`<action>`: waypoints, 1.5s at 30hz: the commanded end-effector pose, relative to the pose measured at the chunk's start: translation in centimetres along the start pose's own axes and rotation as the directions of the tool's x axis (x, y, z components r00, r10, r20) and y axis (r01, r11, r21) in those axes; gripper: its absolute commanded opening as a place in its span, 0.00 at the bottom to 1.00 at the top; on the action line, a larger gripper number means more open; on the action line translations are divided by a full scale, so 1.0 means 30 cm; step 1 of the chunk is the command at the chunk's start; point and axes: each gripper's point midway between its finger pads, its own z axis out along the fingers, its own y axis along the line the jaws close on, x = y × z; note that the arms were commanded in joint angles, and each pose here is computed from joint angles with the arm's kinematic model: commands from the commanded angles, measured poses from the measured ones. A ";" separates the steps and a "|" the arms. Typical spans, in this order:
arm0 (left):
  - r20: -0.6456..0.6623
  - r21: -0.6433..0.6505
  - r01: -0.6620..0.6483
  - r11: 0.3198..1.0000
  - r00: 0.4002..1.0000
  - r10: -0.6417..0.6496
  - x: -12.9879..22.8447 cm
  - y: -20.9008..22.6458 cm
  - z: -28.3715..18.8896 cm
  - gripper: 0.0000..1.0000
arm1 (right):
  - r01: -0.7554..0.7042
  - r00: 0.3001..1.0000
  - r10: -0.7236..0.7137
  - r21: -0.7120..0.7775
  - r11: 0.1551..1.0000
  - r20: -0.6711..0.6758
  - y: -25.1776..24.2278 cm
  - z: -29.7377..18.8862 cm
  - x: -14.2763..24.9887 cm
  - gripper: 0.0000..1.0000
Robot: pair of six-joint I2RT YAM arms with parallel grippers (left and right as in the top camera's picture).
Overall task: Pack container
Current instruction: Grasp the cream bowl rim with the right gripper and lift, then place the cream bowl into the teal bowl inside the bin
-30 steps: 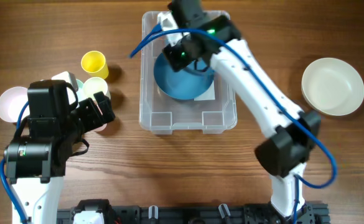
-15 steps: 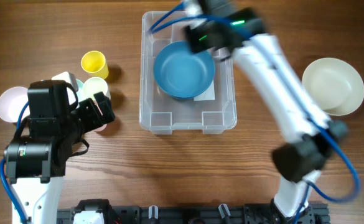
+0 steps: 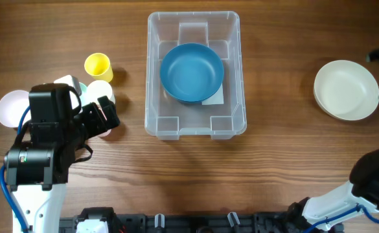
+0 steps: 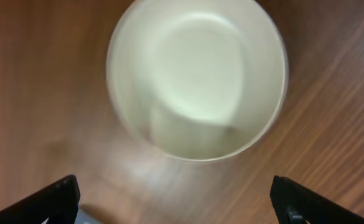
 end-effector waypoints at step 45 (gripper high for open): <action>0.016 0.000 0.015 1.000 1.000 -0.015 -0.018 0.000 -0.015 1.00 | 0.697 0.713 -0.569 -0.325 0.639 0.410 0.598 -0.361 0.500 0.04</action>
